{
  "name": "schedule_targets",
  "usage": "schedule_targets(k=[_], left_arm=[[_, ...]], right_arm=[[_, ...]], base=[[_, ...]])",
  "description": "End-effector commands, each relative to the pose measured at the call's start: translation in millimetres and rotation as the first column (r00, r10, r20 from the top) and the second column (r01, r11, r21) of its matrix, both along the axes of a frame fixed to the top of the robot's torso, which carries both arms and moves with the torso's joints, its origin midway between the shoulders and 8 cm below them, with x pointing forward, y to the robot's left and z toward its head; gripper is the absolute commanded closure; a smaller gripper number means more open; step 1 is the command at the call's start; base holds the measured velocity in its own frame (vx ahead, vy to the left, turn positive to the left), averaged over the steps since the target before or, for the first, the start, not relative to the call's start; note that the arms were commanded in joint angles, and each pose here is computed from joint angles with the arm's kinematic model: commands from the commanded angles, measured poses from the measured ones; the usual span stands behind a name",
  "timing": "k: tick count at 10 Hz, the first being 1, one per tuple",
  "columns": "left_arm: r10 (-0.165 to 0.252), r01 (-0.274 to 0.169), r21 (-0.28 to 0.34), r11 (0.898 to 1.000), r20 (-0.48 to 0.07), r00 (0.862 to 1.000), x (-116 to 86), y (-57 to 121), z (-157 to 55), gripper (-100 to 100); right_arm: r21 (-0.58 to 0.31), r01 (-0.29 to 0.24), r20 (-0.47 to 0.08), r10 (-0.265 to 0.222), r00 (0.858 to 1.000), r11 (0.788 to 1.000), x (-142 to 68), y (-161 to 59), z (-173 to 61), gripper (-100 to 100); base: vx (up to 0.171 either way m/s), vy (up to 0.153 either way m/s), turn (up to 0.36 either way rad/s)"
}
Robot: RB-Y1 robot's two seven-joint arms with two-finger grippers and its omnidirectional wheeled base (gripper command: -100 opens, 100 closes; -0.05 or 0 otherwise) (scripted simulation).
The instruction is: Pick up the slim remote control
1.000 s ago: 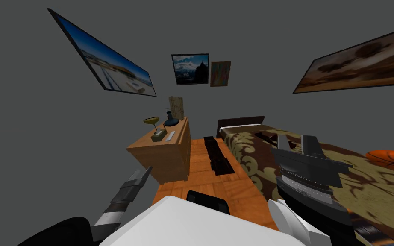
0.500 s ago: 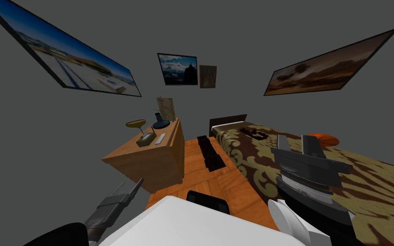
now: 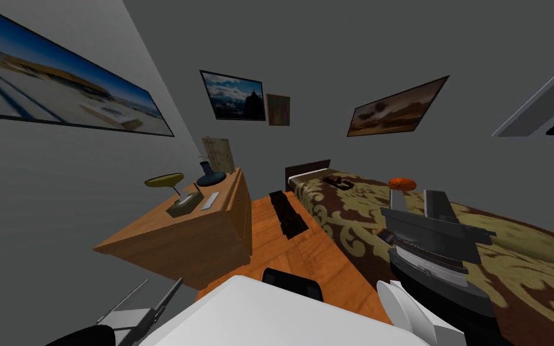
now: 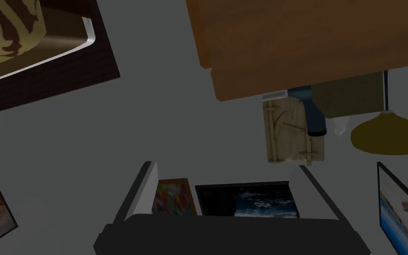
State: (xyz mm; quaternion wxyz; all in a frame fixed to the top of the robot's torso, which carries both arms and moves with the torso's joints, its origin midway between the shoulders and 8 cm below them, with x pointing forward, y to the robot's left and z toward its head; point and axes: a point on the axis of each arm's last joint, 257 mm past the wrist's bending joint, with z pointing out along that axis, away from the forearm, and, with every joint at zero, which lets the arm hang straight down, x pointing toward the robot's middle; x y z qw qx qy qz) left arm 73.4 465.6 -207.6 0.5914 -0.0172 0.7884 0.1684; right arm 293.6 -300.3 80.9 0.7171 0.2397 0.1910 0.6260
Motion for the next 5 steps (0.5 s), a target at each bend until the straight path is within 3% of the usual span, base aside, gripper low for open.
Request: schedule_targets(k=[1, 2, 3, 4, 5], left_arm=[[-0.032, 0.042, 0.094, 0.995, -0.099, 0.995, -19, 5.1, -1, -100], [-0.026, 0.039, 0.102, 0.994, -0.126, 0.992, -28, 5.6, -2, -100], [-0.054, 0.089, 0.167, 0.982, -0.205, 0.977, -42, 9.4, -3, -100], [-0.047, 0.091, 0.177, 0.980, -0.236, 0.971, -52, 9.6, -4, -100], [-0.076, 0.154, 0.230, 0.961, -0.314, 0.946, -65, 12.9, -4, -100]], right_arm=[[0.000, 0.000, 0.000, 0.000, 1.000, 1.000, 0, 0, 0, 0], [0.000, 0.000, 0.000, 0.000, 1.000, 1.000, 0, 0, 0, 0], [0.000, 0.000, 0.000, 0.000, 1.000, 1.000, 0, 0, 0, 0], [0.000, 0.000, 0.000, 0.000, 1.000, 1.000, 0, 0, 0, 0], [0.000, 0.000, 0.000, 0.000, 1.000, 1.000, 0, 0, 0, 0]], base=[[0.012, -0.033, -0.322], [0.003, -0.016, -0.182], [-0.008, -0.008, -0.344], [-0.009, 0.003, -0.230], [0.002, 0.000, -0.373]])
